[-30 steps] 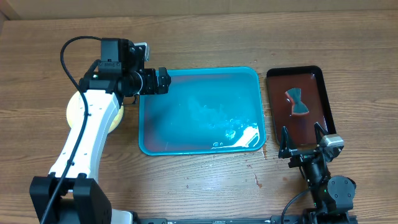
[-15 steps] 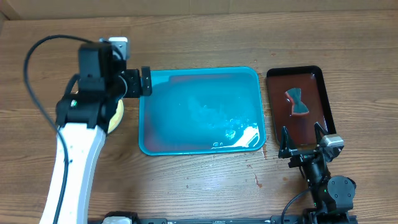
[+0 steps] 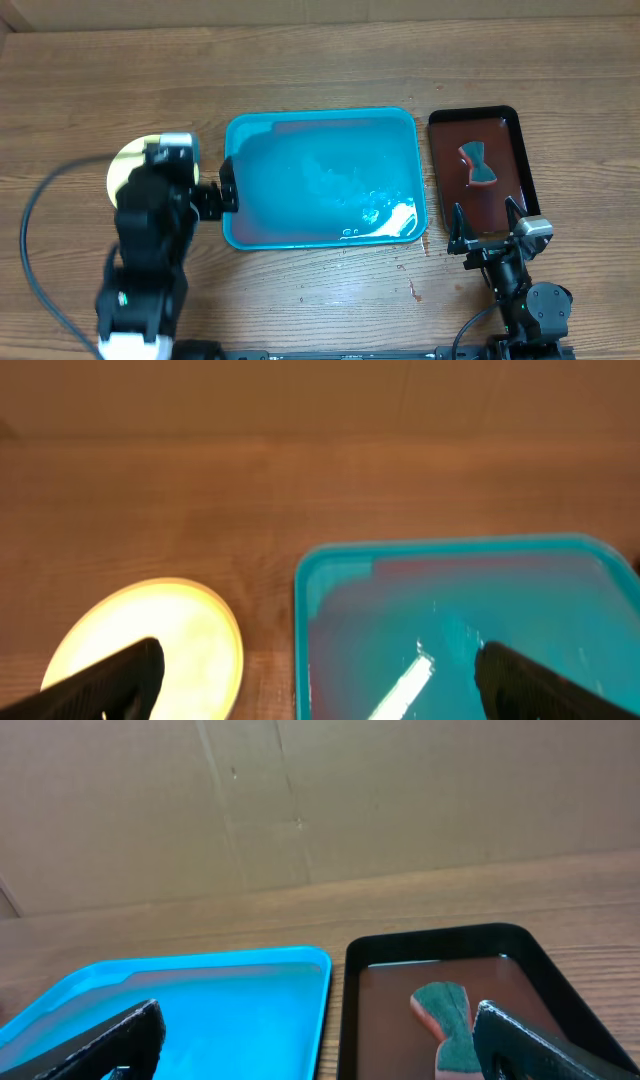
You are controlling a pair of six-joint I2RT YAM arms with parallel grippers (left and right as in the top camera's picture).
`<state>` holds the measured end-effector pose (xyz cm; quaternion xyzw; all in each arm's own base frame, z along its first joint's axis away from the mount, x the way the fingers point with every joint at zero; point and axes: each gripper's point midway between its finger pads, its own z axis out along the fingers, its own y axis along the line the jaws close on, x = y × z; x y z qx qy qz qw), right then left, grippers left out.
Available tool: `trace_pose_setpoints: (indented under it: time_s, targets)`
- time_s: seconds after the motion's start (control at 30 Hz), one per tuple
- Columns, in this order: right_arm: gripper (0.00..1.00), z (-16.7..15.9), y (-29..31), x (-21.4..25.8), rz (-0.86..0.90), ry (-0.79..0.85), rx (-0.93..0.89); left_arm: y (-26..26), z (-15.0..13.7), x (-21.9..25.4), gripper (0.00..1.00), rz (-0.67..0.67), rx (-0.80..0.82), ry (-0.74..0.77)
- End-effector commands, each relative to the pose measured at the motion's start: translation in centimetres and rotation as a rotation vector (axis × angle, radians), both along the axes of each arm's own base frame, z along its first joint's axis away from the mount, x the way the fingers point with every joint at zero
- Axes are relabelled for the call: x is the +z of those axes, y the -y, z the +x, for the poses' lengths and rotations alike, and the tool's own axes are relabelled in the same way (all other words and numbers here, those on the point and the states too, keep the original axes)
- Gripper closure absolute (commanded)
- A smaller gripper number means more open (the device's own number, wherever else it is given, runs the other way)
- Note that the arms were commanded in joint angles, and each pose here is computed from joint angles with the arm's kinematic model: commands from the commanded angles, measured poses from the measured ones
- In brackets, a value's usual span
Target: Clean dirty plates on tray and stack at the side
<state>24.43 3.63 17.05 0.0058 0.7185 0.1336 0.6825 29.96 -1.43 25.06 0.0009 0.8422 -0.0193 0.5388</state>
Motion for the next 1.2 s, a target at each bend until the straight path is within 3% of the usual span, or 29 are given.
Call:
trace_pose_setpoints:
  time_s: [0.0, 0.2, 0.47, 0.83, 1.17]
  targets:
    - [0.0, 0.0, -0.1, -0.2, 0.004, 0.003, 0.004, 0.0, -1.7, -1.2, 0.0, 0.016, -0.011, 0.097]
    - [0.0, 0.0, -0.1, -0.2, 0.004, 0.003, 0.004, 0.0, -4.1, -3.2, 0.01, 0.009, -0.017, 0.234]
    - [0.0, 0.0, -0.1, -0.2, 0.004, 0.003, 0.004, 0.7, -6.0, -6.7, 0.0, 0.137, -0.106, 0.318]
    - [0.0, 0.0, -0.1, -0.2, 0.004, 0.003, 0.004, 0.5, -5.9, -9.8, 0.01, 0.19, -0.116, 0.304]
    - [0.0, 0.0, -0.1, -0.2, 0.004, 0.003, 0.004, 0.5, -5.5, -9.2, 0.01, 0.224, -0.118, 0.365]
